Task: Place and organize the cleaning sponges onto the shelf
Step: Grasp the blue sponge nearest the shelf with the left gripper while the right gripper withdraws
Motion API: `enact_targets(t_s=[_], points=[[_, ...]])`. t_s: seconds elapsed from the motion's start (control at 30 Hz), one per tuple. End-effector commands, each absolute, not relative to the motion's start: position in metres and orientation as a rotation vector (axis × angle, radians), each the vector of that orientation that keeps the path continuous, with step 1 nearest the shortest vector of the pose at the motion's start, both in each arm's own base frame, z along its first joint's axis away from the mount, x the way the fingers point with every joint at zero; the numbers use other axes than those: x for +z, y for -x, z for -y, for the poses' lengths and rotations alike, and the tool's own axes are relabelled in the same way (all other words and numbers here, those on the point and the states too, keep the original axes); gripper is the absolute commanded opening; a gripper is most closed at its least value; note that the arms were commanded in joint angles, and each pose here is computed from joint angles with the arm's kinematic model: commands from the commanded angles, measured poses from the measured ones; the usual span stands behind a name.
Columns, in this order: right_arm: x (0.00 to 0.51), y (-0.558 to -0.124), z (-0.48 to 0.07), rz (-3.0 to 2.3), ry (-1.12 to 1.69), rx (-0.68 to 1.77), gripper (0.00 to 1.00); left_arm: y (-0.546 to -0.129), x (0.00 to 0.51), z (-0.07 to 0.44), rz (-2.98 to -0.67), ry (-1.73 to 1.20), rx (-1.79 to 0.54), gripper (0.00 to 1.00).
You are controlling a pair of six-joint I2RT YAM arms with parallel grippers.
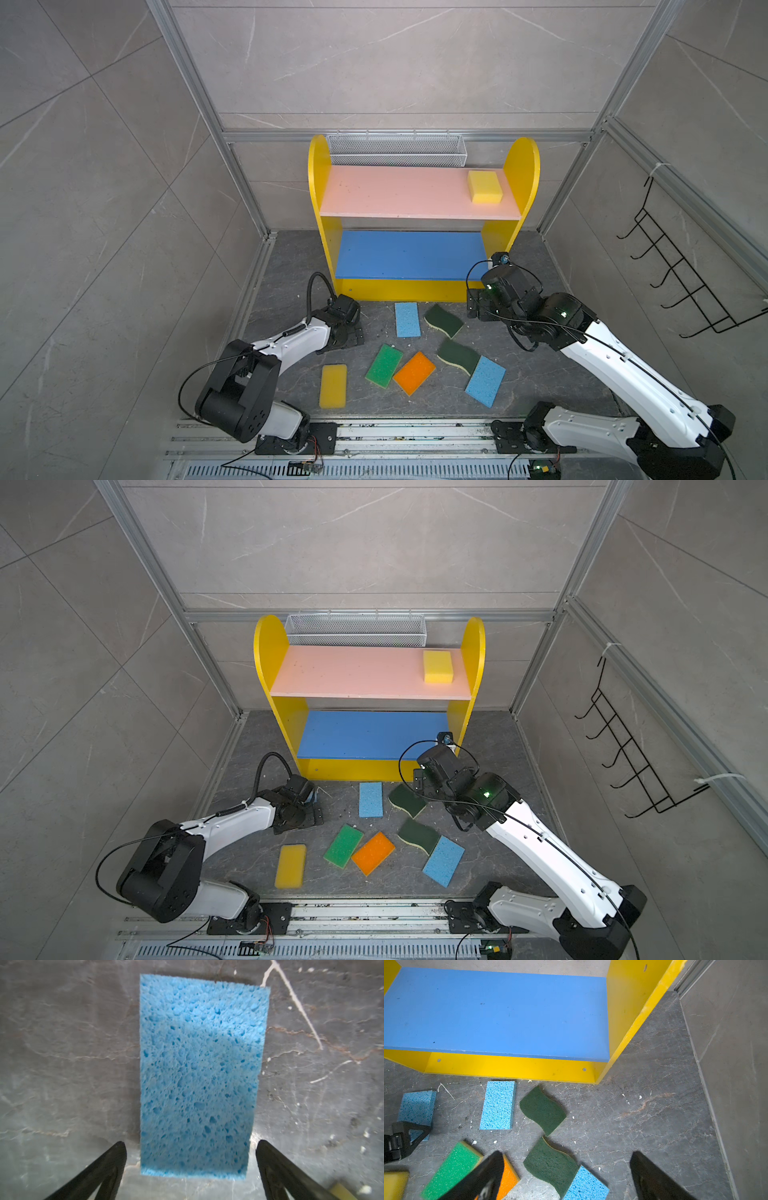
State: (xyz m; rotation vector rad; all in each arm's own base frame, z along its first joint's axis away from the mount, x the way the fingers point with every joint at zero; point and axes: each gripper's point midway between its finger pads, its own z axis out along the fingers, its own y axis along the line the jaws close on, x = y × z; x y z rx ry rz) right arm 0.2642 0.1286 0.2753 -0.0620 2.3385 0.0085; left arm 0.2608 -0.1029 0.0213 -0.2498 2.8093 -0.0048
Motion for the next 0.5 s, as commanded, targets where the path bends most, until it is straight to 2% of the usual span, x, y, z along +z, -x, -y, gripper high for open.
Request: enact_targets(t_s=[0.0,0.13,0.23,0.47], points=[[0.275,-0.269,-0.132,-2.328,0.080,-0.007,0.97,-0.272,0.022,0.110,-2.801,0.209,-0.010,1.00],[0.273,-0.270,-0.131,-2.329,0.084,-0.022,0.97,-0.274,0.016,0.108,-2.804,0.227,0.013,1.00],[0.274,-0.270,-0.129,-2.324,0.081,-0.033,0.97,-0.275,0.014,0.110,-2.799,0.225,0.002,0.96],[0.286,-0.267,-0.115,-2.282,0.041,-0.068,0.98,-0.269,0.009,0.108,-2.829,0.228,0.014,0.76]])
